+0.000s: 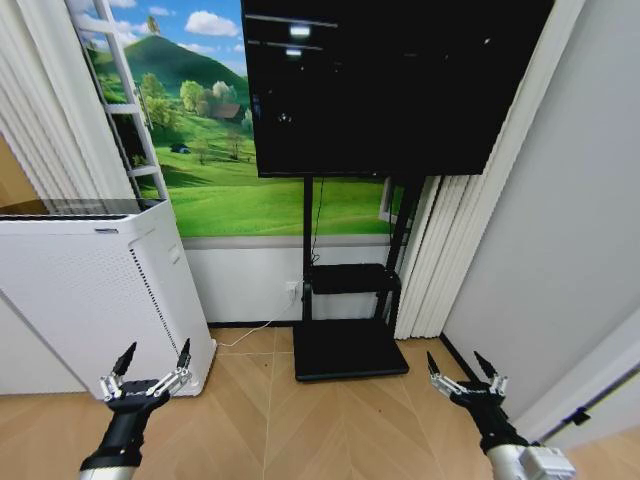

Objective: Pick up the trash bin and place the garbage on the floor into it.

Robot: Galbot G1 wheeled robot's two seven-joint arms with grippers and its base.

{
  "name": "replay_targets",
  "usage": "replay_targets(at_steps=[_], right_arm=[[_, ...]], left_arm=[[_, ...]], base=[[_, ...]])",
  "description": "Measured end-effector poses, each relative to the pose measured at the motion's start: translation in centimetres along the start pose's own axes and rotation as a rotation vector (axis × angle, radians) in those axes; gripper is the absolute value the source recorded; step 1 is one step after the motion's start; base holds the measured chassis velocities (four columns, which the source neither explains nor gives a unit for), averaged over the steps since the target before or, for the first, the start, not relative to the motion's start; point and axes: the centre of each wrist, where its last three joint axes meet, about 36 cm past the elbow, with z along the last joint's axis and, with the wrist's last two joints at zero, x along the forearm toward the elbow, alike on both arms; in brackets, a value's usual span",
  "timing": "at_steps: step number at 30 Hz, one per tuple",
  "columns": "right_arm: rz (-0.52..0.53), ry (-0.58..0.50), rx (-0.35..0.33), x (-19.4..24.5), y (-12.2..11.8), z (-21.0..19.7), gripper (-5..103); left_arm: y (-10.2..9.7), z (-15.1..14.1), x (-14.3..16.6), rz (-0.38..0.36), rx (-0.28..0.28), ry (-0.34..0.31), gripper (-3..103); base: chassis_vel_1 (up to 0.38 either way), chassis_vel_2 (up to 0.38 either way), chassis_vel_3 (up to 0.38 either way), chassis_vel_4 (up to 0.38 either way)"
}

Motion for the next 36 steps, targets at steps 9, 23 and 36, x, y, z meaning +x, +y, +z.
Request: replay_targets(at_steps=[9,23,36], right_arm=[[0.0,0.0,0.0,0.0,0.0,0.0,100],[0.0,0.0,0.0,0.0,0.0,0.0,100],[0.0,0.0,0.0,0.0,0.0,0.0,100]], left_arm=[[0.0,0.0,0.0,0.0,0.0,0.0,100],[0.0,0.0,0.0,0.0,0.0,0.0,100],[0.0,0.0,0.0,0.0,0.0,0.0,100]], base=[[0.0,0.0,0.0,0.0],[0.065,-0.072,-0.069,0.069],[0.249,-0.257,-0.263,0.242]])
